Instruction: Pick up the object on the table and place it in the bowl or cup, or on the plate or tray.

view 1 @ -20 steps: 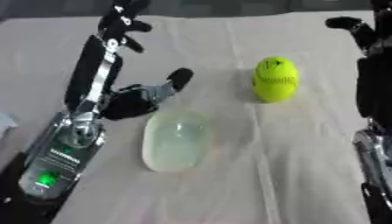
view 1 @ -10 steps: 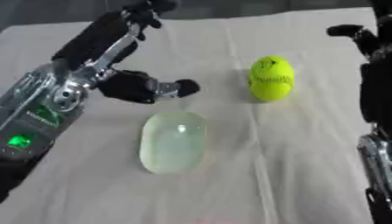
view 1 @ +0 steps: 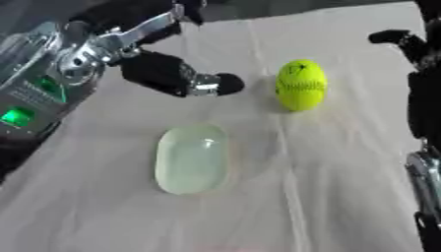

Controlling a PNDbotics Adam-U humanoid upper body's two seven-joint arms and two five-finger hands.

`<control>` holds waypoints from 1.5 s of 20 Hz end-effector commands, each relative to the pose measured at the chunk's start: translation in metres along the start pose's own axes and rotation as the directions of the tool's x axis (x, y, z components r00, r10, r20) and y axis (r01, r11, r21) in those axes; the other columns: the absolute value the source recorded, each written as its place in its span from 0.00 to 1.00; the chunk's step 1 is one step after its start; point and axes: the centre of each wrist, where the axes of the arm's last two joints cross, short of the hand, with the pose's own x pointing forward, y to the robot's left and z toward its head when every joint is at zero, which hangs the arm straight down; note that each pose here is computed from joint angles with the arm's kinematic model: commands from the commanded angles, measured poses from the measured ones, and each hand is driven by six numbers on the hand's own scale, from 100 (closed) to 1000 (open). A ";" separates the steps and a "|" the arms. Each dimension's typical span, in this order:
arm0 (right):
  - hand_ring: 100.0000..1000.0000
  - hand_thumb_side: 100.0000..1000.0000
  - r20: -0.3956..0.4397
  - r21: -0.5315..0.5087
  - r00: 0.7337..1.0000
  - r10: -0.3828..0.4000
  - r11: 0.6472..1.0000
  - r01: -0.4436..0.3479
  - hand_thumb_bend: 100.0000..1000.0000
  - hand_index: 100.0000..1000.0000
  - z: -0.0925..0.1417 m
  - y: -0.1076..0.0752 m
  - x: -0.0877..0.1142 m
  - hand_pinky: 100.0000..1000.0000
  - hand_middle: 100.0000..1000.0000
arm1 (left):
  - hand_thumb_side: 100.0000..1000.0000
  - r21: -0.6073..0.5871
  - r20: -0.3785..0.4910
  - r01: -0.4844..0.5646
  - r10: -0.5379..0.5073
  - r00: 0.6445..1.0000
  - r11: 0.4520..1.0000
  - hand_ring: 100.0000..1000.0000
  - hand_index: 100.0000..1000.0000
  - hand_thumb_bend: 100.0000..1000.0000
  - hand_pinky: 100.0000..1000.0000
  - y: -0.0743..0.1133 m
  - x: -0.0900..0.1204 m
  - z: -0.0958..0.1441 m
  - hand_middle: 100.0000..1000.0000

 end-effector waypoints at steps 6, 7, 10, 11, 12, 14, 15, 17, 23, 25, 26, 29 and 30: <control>0.98 0.93 0.013 0.018 1.000 0.009 1.000 -0.009 0.00 1.00 -0.003 -0.002 0.003 0.63 0.94 | 0.85 -0.017 0.014 -0.027 0.027 1.000 0.999 0.77 0.99 0.55 0.59 0.016 0.002 -0.026 1.00; 0.98 0.93 0.013 0.018 1.000 0.009 1.000 -0.009 0.00 1.00 -0.003 -0.002 0.003 0.63 0.94 | 0.85 -0.016 0.017 -0.030 0.031 0.999 0.999 0.77 0.99 0.54 0.59 0.017 0.002 -0.029 1.00; 0.98 0.92 0.016 0.018 1.000 0.010 1.000 -0.010 0.00 1.00 -0.005 -0.002 0.004 0.63 0.94 | 0.86 -0.012 0.030 -0.040 0.040 0.999 0.999 0.76 0.99 0.54 0.59 0.018 0.005 -0.038 1.00; 0.98 0.92 0.018 0.018 1.000 0.011 1.000 -0.011 0.00 1.00 -0.005 -0.002 0.004 0.63 0.94 | 0.86 -0.011 0.036 -0.041 0.042 0.998 0.999 0.76 0.99 0.53 0.59 0.019 0.006 -0.040 1.00; 0.98 0.92 0.020 0.018 1.000 0.011 1.000 -0.011 0.00 1.00 -0.006 -0.002 0.005 0.63 0.94 | 0.86 -0.007 0.042 -0.044 0.044 0.998 0.999 0.76 0.99 0.53 0.58 0.019 0.006 -0.043 1.00; 0.98 0.92 0.025 0.017 1.000 0.010 1.000 -0.011 0.00 1.00 -0.008 -0.001 0.005 0.63 0.94 | 0.86 0.000 0.044 -0.049 0.049 0.998 0.999 0.76 0.99 0.53 0.58 0.019 0.007 -0.047 1.00; 0.98 0.92 0.028 0.017 1.000 0.010 1.000 -0.011 0.00 1.00 -0.009 -0.001 0.006 0.63 0.94 | 0.87 0.002 0.040 -0.053 0.053 0.998 0.999 0.76 0.99 0.52 0.58 0.019 0.006 -0.049 1.00; 0.98 0.92 0.033 0.015 0.999 0.011 1.000 -0.011 0.00 1.00 -0.010 -0.001 0.006 0.63 0.93 | 0.87 0.003 0.030 -0.059 0.059 0.998 0.998 0.76 0.99 0.52 0.58 0.017 0.003 -0.054 1.00; 0.97 0.91 0.052 -0.016 0.998 0.024 1.000 -0.023 0.00 1.00 -0.016 -0.004 0.010 0.63 0.93 | 0.87 0.000 -0.006 -0.077 0.077 0.997 0.997 0.76 0.99 0.52 0.58 0.005 -0.007 -0.067 1.00; 0.97 0.91 0.055 -0.027 0.998 0.030 0.999 -0.029 0.00 1.00 -0.018 -0.005 0.011 0.63 0.93 | 0.87 -0.002 -0.015 -0.080 0.080 0.997 0.997 0.76 0.99 0.52 0.58 0.002 -0.011 -0.069 1.00; 0.97 0.91 0.056 -0.031 0.998 0.033 0.999 -0.031 0.00 1.00 -0.018 -0.006 0.011 0.63 0.93 | 0.88 -0.003 -0.019 -0.082 0.081 0.997 0.997 0.76 0.99 0.51 0.58 0.000 -0.012 -0.070 1.00; 0.97 0.90 0.061 -0.035 0.997 0.038 0.999 -0.036 0.00 1.00 -0.020 -0.006 0.012 0.63 0.93 | 0.88 0.001 -0.021 -0.080 0.080 0.997 0.997 0.76 0.99 0.51 0.58 -0.003 -0.014 -0.072 1.00; 0.97 0.90 0.063 -0.036 0.997 0.039 0.999 -0.036 0.00 1.00 -0.020 -0.006 0.013 0.63 0.93 | 0.88 0.000 -0.023 -0.079 0.079 0.997 0.997 0.76 0.99 0.51 0.58 -0.005 -0.015 -0.072 1.00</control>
